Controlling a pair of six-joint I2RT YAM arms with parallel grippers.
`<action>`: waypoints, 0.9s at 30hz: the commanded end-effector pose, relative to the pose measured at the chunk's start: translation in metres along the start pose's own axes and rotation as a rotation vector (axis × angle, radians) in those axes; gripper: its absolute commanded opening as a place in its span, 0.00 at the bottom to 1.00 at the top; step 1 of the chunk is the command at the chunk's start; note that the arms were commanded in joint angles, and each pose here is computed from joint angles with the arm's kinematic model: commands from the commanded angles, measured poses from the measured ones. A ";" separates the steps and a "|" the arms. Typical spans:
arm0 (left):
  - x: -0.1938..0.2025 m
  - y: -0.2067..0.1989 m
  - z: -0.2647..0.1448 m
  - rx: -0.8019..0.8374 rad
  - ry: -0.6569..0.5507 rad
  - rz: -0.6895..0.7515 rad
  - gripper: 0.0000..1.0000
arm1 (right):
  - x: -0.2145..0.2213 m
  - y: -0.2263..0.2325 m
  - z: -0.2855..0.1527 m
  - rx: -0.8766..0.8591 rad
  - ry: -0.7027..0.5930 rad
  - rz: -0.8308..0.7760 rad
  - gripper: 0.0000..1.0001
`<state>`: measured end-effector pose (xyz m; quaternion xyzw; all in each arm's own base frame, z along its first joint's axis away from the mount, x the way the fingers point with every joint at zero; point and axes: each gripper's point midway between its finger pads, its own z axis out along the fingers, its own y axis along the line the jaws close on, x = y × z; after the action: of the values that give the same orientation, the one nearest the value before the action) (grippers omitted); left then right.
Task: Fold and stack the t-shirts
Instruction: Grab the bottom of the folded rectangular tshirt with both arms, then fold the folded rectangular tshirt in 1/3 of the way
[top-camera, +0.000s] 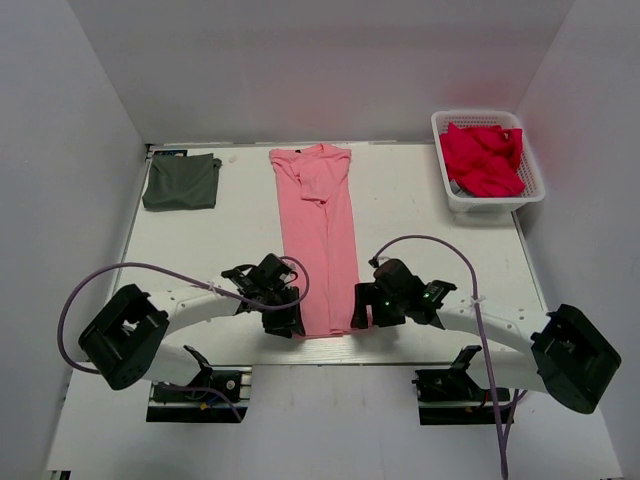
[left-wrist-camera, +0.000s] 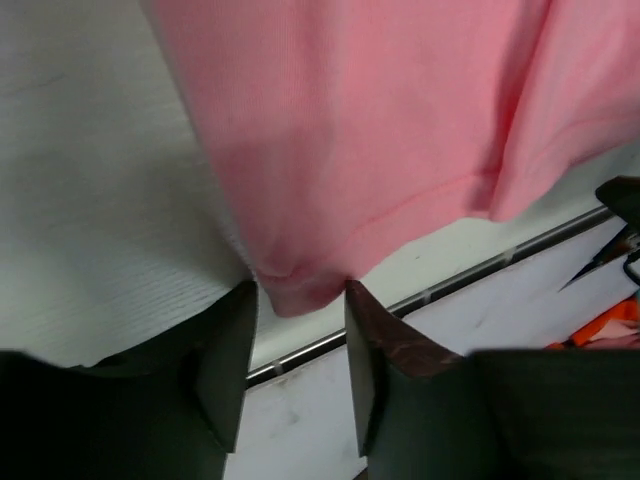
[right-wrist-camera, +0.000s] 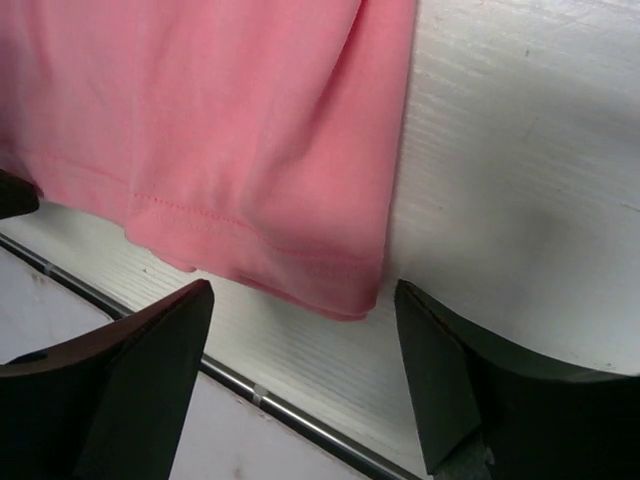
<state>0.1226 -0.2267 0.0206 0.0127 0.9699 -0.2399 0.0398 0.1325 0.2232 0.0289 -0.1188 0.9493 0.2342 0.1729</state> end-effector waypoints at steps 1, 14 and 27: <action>0.002 0.022 0.014 -0.104 0.002 0.003 0.50 | 0.012 -0.006 0.008 0.000 0.048 0.035 0.78; -0.023 -0.010 -0.001 -0.036 -0.072 0.037 0.00 | -0.003 0.012 0.005 -0.052 0.051 0.002 0.02; -0.129 -0.039 -0.052 -0.201 -0.373 -0.012 0.00 | -0.114 0.014 -0.013 0.150 -0.211 -0.014 0.00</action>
<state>0.2118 -0.2464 0.0794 -0.0123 0.9678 -0.1848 0.1706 0.1985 0.2538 0.0806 -0.1072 0.9391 0.2182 0.2429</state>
